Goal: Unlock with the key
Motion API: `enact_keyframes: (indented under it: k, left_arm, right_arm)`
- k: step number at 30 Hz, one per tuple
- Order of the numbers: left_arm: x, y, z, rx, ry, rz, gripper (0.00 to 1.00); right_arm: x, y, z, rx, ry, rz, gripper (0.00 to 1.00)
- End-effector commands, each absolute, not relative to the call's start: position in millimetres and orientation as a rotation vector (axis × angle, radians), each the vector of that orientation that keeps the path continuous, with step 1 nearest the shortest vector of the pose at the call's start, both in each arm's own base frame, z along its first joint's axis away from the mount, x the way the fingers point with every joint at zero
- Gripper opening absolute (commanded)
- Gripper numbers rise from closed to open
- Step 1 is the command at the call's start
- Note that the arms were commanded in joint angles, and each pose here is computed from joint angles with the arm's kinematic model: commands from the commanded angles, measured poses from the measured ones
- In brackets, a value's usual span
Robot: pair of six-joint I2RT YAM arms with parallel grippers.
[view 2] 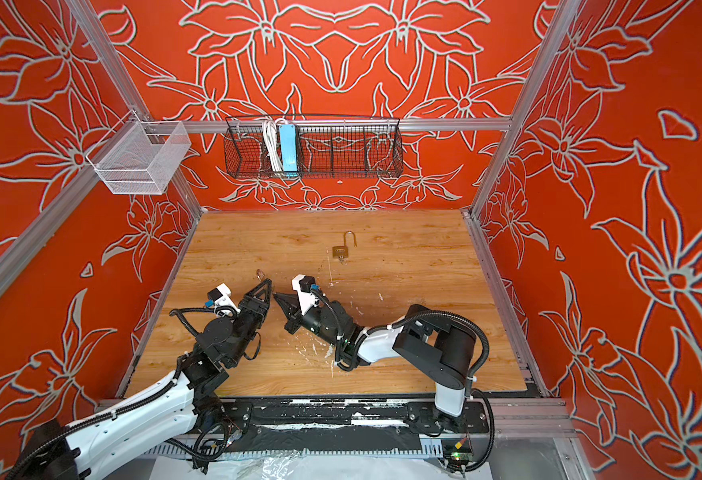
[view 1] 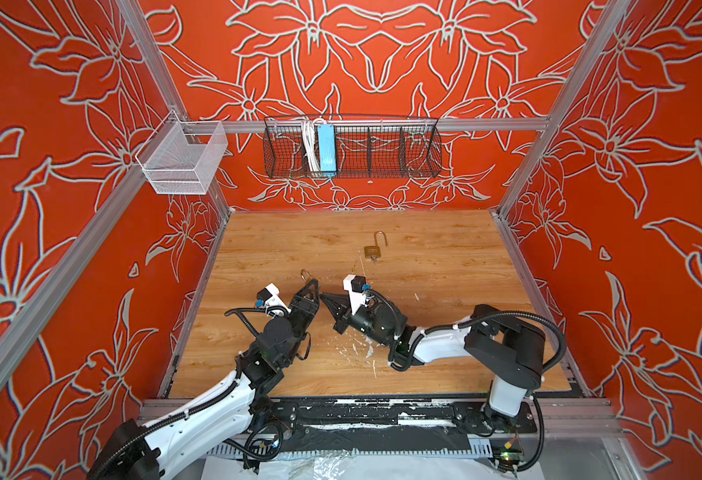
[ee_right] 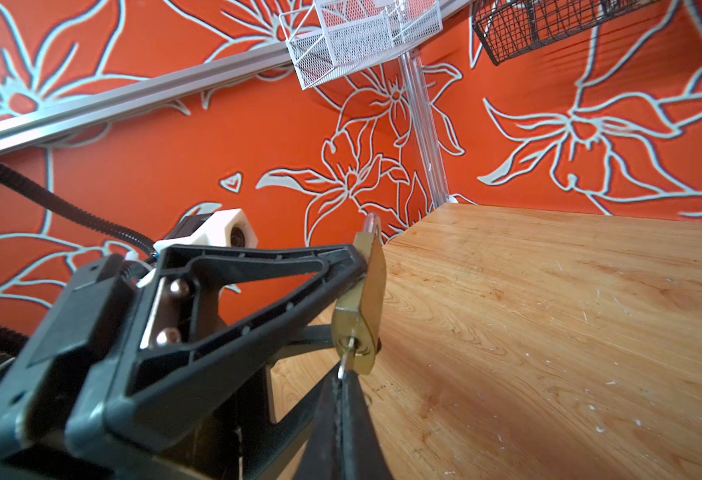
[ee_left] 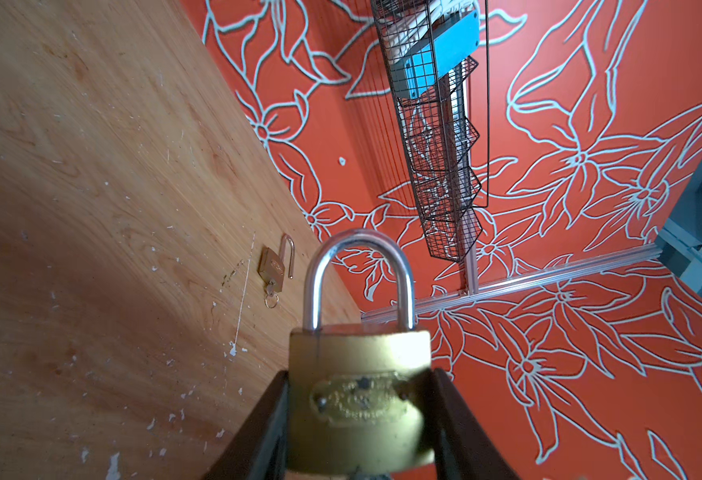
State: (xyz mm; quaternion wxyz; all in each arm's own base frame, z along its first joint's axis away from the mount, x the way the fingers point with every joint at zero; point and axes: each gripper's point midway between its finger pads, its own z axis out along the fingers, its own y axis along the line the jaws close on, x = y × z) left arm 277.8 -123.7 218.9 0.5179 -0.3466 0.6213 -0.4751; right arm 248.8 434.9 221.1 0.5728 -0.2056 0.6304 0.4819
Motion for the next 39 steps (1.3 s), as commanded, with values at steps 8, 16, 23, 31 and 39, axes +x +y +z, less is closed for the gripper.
enact_keyframes:
  k: [8,16,23,31,39]
  left_arm:
    - [272,-168,222,-0.692,1.625,-1.305,0.0]
    - [271,-179,219,-0.595,1.728,-1.239,0.0]
    - [269,-190,228,-0.425,1.724,-1.209,0.0]
    - [267,-188,237,-0.335,1.672,-1.171,0.0]
    - [273,-176,233,-0.367,1.649,-1.099,0.0]
  right_arm:
    - [261,436,268,-0.389,1.381,1.209,0.0]
    - [257,442,279,-0.462,1.394,1.319,0.0]
    - [254,420,275,-0.418,1.395,1.372,0.0]
    - [251,405,251,-0.387,1.425,1.475,0.05]
    - [239,393,225,-0.415,1.522,1.43,0.19]
